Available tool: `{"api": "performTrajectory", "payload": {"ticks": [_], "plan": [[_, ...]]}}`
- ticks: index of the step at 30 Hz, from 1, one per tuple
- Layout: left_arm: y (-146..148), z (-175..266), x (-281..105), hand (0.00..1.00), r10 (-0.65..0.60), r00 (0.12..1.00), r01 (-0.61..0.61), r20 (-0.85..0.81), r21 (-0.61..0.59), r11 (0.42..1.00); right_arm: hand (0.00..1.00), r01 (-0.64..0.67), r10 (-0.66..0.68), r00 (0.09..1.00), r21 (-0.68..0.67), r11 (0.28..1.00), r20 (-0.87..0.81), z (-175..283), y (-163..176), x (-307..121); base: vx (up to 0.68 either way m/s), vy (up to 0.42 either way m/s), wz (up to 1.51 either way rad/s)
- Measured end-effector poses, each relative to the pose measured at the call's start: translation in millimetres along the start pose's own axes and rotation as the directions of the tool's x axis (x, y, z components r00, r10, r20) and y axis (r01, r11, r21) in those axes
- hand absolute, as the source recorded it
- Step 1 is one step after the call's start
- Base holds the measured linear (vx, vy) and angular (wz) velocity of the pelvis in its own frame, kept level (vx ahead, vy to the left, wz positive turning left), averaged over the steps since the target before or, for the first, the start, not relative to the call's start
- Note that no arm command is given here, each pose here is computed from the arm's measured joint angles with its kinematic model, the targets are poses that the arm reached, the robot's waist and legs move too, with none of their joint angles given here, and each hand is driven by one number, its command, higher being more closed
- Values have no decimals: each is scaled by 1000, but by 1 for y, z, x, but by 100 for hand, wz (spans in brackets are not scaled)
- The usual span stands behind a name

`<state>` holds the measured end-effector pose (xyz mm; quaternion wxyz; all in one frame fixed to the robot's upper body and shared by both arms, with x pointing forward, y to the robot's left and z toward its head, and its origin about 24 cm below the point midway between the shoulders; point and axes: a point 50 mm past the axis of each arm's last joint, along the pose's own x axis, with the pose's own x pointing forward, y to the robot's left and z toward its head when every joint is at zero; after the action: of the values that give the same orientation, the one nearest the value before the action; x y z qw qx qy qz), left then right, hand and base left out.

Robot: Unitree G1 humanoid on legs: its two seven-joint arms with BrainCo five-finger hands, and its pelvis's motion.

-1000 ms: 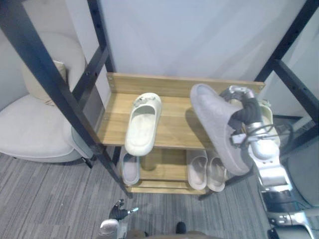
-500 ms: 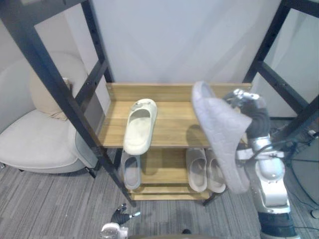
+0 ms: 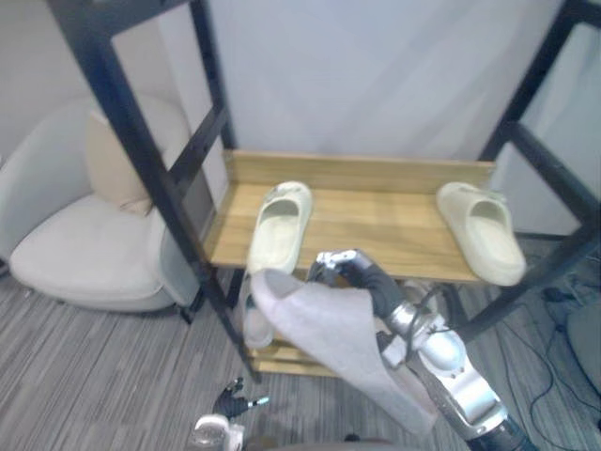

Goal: Organize the slippers on the shoe rack

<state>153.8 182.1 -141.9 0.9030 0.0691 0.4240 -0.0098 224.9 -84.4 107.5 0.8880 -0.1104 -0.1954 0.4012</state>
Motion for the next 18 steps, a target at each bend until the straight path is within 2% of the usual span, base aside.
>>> {"api": "performTrajectory", "payload": {"ticks": [2, 5, 10, 14, 17, 18], "plan": [[4, 22, 7, 0, 9, 998, -9, 57, 2, 1000, 100, -39, 38, 999, -102, 994, -17, -1, -4, 8, -257, -23, 22], [12, 34, 9, 0, 30, 996, -31, 86, 14, 999, 100, -55, 50, 998, -174, 983, -36, -3, -6, 12, -176, -9, 23], [25, 34, 9, 0, 98, 992, -98, 76, -2, 995, 100, -42, 33, 999, -314, 949, -32, 2, -22, 23, -117, -26, 9], [27, 34, 9, 0, 117, 990, -115, 73, -33, 993, 100, 12, -24, 999, -413, 911, -23, 4, -40, 32, -58, -39, 14], [25, 34, 10, 0, 123, 990, -119, 71, -56, 991, 100, 109, -112, 993, -461, 881, 21, 12, -60, 37, -52, -26, 8], [25, 37, 10, 0, 135, 988, -129, 79, -71, 989, 100, 178, -171, 983, -500, 848, 60, 20, -74, 40, -37, -17, 6]]}}
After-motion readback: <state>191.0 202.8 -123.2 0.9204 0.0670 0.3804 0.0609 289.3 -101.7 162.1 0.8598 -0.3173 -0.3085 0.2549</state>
